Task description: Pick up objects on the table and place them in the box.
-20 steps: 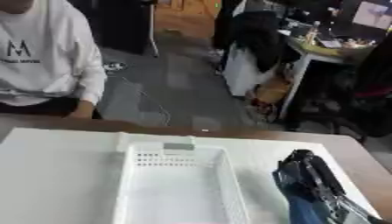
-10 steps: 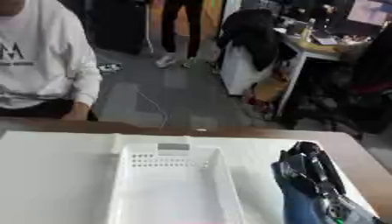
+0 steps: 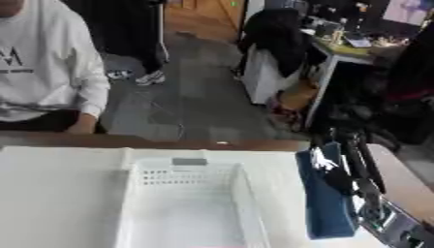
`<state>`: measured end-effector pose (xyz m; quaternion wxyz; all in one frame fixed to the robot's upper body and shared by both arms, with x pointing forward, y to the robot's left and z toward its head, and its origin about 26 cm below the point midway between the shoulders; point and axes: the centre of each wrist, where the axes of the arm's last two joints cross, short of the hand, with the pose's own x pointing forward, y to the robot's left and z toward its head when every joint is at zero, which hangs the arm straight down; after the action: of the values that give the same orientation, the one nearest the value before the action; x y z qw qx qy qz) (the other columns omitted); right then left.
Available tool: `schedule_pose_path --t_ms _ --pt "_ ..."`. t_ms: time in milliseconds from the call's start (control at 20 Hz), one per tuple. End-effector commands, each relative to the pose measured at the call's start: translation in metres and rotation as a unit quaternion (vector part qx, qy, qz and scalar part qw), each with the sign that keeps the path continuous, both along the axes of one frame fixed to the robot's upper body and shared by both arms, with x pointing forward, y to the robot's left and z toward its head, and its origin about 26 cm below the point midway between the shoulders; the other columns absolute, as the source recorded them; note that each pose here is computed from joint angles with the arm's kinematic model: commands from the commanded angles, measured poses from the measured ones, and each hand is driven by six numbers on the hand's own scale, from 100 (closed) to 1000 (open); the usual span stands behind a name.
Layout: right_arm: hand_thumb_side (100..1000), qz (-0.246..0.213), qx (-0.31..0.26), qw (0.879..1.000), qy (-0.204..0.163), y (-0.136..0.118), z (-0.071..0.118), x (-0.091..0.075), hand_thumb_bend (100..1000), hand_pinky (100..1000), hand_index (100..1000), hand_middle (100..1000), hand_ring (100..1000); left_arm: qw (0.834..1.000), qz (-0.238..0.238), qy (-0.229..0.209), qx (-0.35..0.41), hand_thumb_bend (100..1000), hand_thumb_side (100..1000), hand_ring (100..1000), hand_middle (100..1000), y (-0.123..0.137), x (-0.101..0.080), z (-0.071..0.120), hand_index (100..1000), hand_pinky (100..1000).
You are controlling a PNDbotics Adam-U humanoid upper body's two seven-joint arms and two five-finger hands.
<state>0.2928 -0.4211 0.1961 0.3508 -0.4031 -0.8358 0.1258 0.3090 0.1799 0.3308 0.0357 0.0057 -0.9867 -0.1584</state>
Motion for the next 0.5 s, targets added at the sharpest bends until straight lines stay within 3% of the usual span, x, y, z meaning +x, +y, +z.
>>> schedule_pose_path --t_ms 50,500 --pt "455 0.012 -0.021 1.000 -0.017 0.002 0.025 -0.002 100 100 148 100 100 1.000 -0.003 -0.018 0.004 756 1000 690 781 0.000 -0.005 0.008 851 821" --pt "437 0.083 -0.006 0.997 0.001 0.026 0.041 -0.001 100 100 144 100 100 1.000 -0.015 -0.022 0.008 758 1000 687 780 -0.006 -0.006 0.013 851 822"
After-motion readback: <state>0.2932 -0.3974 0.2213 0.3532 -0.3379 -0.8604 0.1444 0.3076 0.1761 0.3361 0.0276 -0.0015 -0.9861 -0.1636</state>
